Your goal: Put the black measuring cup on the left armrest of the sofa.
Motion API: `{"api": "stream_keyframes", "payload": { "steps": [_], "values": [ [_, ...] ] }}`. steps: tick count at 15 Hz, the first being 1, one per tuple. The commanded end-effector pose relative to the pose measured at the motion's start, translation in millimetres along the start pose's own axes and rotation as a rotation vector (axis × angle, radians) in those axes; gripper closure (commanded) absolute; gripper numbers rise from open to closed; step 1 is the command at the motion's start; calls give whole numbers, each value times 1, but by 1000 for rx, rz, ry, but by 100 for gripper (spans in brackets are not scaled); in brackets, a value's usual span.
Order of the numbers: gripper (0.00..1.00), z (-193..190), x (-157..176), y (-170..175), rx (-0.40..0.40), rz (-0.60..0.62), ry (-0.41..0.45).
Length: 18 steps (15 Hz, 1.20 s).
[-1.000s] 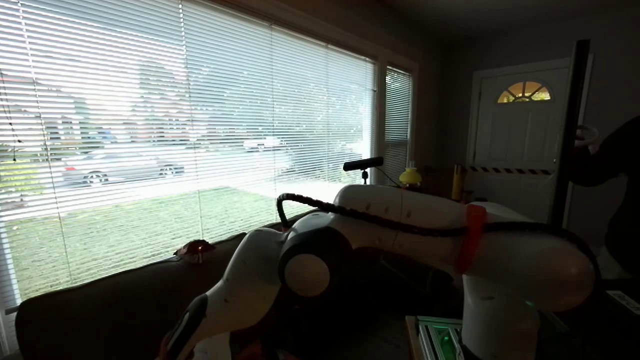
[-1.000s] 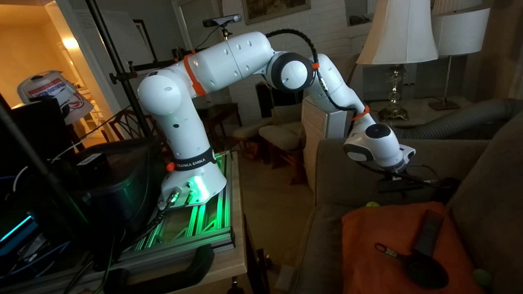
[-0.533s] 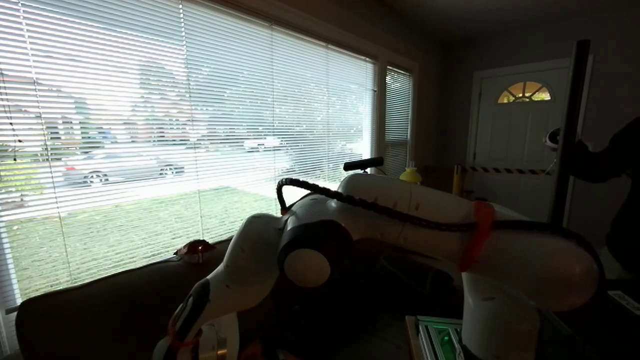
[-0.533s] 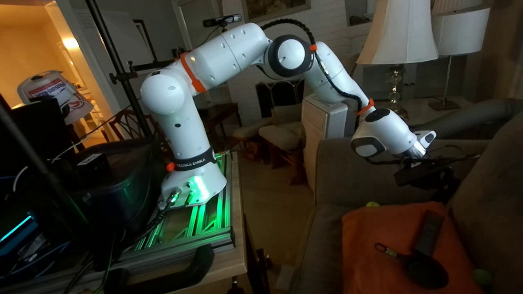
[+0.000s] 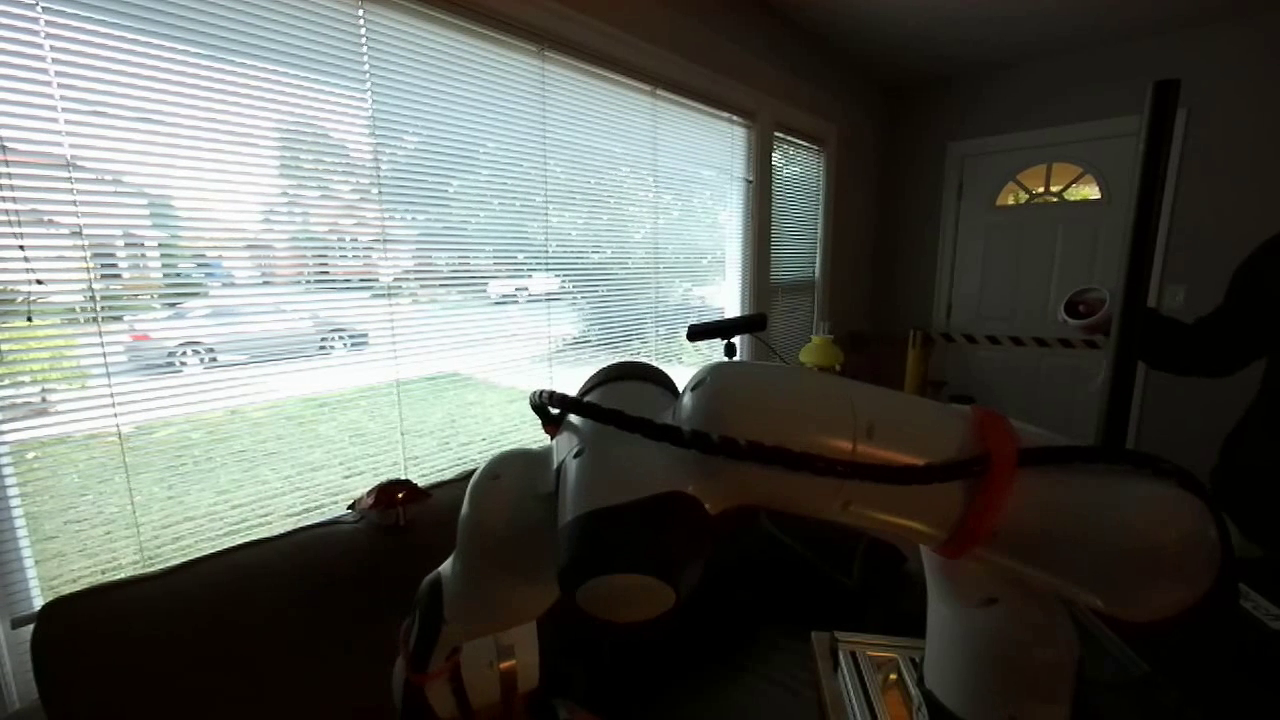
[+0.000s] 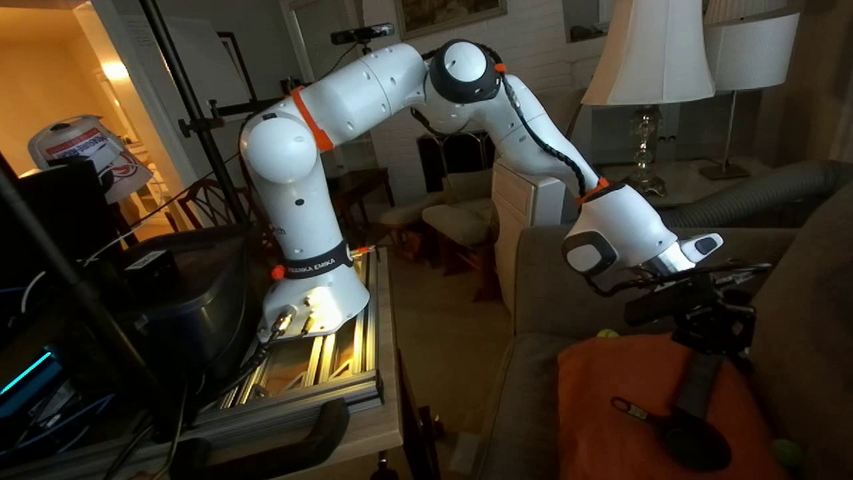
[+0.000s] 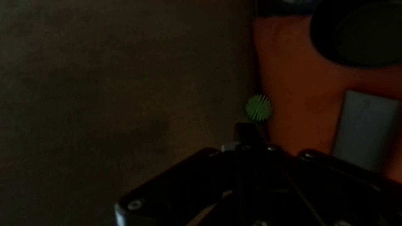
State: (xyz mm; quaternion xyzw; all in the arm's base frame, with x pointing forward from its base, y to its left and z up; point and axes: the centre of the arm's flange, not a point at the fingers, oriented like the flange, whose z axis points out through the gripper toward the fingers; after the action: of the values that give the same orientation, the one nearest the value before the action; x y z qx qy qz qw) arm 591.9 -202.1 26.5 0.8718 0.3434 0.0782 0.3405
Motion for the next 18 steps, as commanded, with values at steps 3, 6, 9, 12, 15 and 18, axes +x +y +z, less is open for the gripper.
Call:
{"api": "stream_keyframes", "payload": {
  "steps": [3, 6, 9, 12, 15, 18],
  "values": [
    [72, 14, -27, -37, 213, 86, -129],
    [55, 14, -40, -45, 269, 151, -172],
    [32, 12, -35, -46, 269, 178, -194],
    [10, 9, -26, -46, 276, 220, -196],
    [0, 10, -22, -50, 283, 266, -209],
    [0, 18, -31, -60, 270, 341, -234]
  ]
}}
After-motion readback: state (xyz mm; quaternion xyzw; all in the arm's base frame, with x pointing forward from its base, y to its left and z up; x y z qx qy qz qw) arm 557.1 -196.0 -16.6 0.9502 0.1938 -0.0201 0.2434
